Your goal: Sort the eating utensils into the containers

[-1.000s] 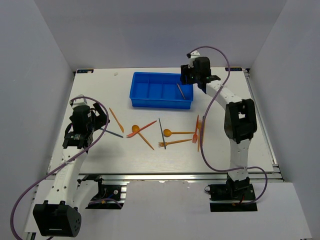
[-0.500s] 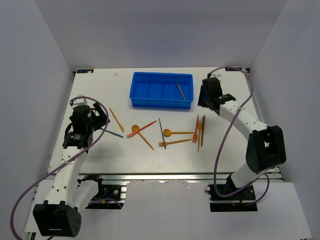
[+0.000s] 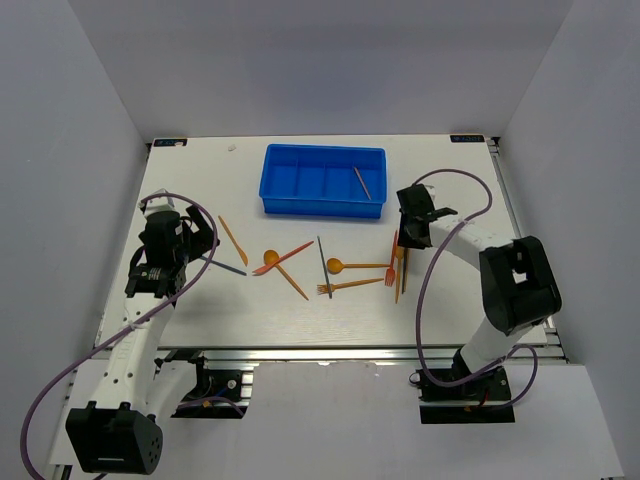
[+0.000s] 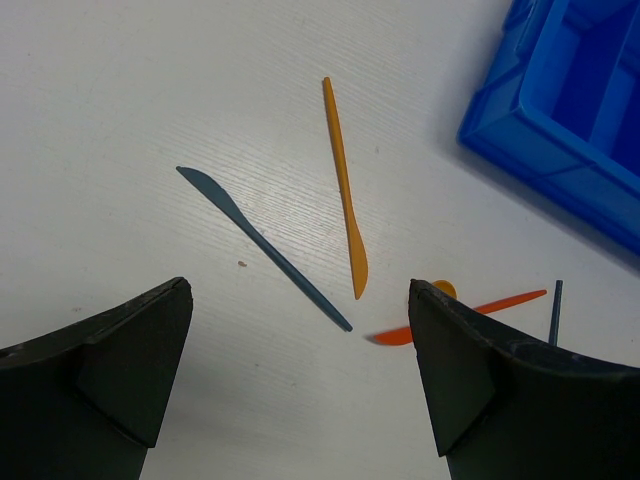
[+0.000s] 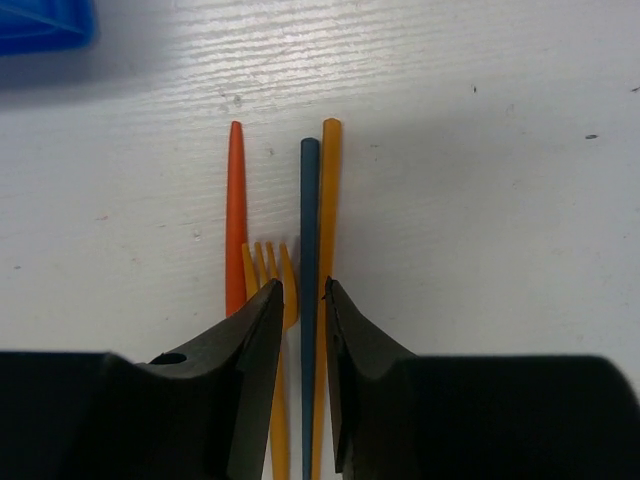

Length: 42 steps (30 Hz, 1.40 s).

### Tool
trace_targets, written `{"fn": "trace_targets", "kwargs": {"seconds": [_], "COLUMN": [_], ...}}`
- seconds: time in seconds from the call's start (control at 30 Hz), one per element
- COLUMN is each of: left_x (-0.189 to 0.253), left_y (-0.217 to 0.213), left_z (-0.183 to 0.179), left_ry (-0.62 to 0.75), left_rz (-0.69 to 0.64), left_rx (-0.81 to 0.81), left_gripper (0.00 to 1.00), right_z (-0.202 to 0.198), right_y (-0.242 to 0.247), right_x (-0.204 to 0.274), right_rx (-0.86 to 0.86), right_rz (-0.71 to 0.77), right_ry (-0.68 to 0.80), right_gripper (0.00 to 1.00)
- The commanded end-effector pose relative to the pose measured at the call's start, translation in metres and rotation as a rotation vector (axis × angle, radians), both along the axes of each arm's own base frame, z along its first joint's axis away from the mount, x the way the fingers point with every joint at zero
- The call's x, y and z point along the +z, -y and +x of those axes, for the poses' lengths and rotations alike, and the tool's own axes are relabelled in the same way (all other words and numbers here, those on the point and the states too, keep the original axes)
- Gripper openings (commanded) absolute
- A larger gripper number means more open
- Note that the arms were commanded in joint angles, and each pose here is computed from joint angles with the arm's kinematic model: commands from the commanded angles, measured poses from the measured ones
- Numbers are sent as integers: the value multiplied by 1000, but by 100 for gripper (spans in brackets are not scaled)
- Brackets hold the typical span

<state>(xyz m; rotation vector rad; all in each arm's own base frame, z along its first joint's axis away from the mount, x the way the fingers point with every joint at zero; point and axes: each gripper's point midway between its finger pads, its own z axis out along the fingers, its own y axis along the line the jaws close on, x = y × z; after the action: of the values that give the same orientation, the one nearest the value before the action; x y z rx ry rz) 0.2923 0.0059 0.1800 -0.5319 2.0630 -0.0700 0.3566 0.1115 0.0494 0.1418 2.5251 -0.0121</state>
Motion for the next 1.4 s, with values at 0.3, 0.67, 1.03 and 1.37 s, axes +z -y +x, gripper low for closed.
{"fn": "trace_targets", "kwargs": {"seconds": [0.3, 0.67, 1.03, 1.37], "left_x": [-4, -6, -8, -6], "left_y": [2, 2, 2, 2], "left_z": [0, 0, 0, 0], "left_ry": [-10, -16, -24, -20], "left_rz": [-4, -5, -4, -3], "left_rx": [-5, -10, -11, -11], "left_gripper": [98, 98, 98, 98], "right_z": [21, 25, 30, 19], "right_y": [3, 15, 10, 17], "right_x": [-1, -9, -11, -38], "right_rx": [-24, -30, -22, -42], "right_rz": [-22, -6, 16, -14], "right_ry": [33, 20, 21, -51], "right_gripper": [27, 22, 22, 18]}}
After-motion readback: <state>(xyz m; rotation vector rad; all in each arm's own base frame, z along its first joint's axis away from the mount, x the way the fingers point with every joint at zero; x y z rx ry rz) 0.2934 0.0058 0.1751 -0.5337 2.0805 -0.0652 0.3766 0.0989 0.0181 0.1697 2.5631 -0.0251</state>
